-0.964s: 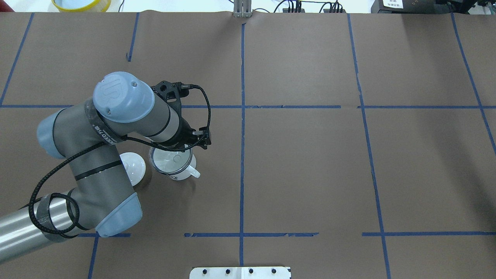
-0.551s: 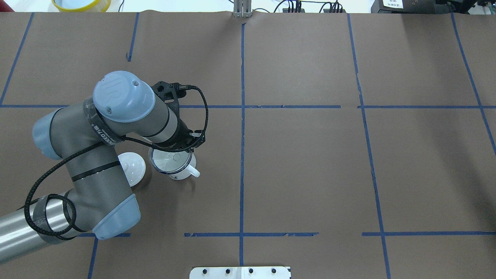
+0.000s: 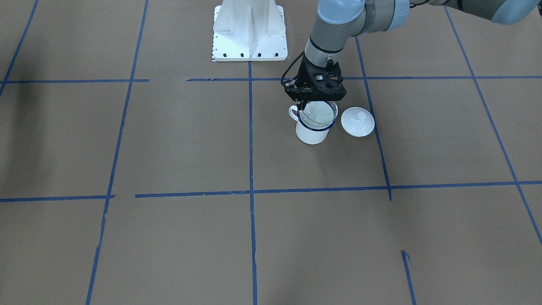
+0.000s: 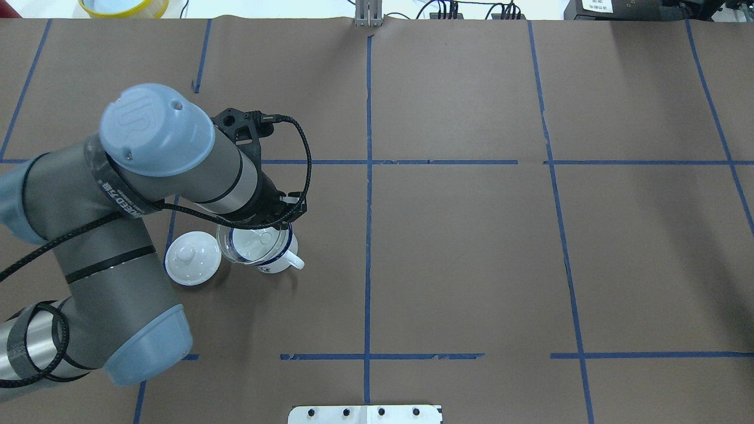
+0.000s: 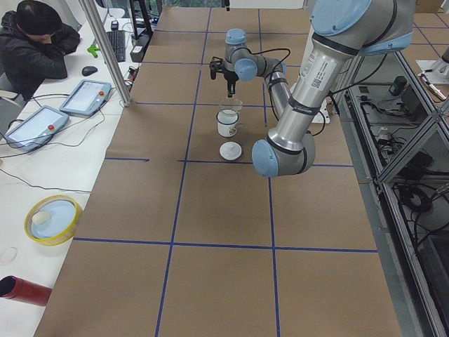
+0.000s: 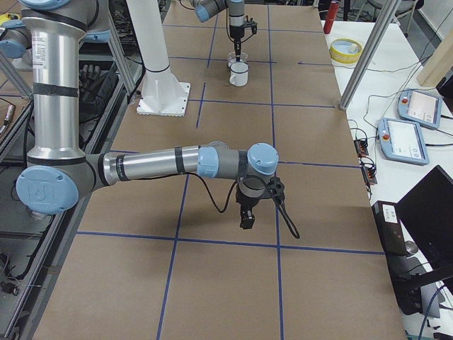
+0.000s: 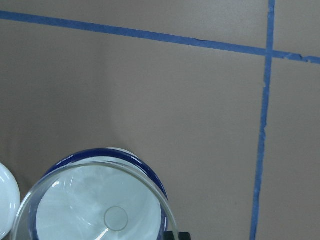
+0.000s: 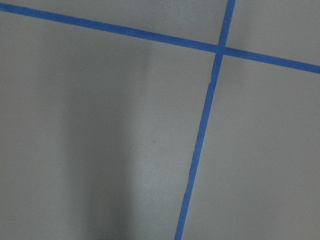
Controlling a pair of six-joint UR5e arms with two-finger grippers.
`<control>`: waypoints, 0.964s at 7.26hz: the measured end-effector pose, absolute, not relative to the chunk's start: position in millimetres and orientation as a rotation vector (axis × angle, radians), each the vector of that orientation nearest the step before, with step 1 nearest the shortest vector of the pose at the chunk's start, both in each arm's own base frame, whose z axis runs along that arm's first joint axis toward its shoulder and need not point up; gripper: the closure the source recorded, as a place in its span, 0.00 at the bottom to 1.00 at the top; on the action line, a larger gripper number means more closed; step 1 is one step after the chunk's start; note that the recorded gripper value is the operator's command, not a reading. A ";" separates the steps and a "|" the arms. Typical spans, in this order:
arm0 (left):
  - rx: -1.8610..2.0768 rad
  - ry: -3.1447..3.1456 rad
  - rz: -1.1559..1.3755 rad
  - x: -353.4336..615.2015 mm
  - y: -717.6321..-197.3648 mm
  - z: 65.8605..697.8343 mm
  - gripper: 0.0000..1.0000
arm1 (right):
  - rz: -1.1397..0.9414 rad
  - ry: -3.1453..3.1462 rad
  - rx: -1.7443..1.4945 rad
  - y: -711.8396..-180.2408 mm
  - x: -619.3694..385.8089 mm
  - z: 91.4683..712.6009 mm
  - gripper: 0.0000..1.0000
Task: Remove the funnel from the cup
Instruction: 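Lift the glass funnel out of the mug, moving it farther from the robot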
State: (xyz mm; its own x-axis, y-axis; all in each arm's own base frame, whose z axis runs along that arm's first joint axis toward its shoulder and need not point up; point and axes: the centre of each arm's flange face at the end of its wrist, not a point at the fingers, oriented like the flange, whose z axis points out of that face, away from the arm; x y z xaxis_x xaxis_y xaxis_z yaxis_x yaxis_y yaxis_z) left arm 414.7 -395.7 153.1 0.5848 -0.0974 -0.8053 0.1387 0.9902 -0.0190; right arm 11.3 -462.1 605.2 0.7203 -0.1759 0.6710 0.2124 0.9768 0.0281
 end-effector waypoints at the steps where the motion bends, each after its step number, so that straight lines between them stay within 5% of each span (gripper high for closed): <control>1: 0.051 0.928 -0.192 394.2 -405.4 133.6 1.00 | -0.215 -0.736 -0.052 -462.1 11.3 605.2 0.00; 7: 0.178 1.214 -1.132 418.8 -548.7 180.1 1.00 | -0.215 -0.736 -0.052 -462.1 11.3 605.0 0.00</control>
State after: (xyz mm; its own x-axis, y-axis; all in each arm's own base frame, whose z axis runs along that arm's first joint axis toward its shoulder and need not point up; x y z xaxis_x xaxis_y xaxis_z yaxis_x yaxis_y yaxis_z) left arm 418.8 -548.7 180.1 -0.0859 -0.5898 -0.8030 0.7597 0.4826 -0.4357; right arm 11.3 -462.1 605.0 0.7203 -0.1763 0.6709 0.2124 0.9768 0.0286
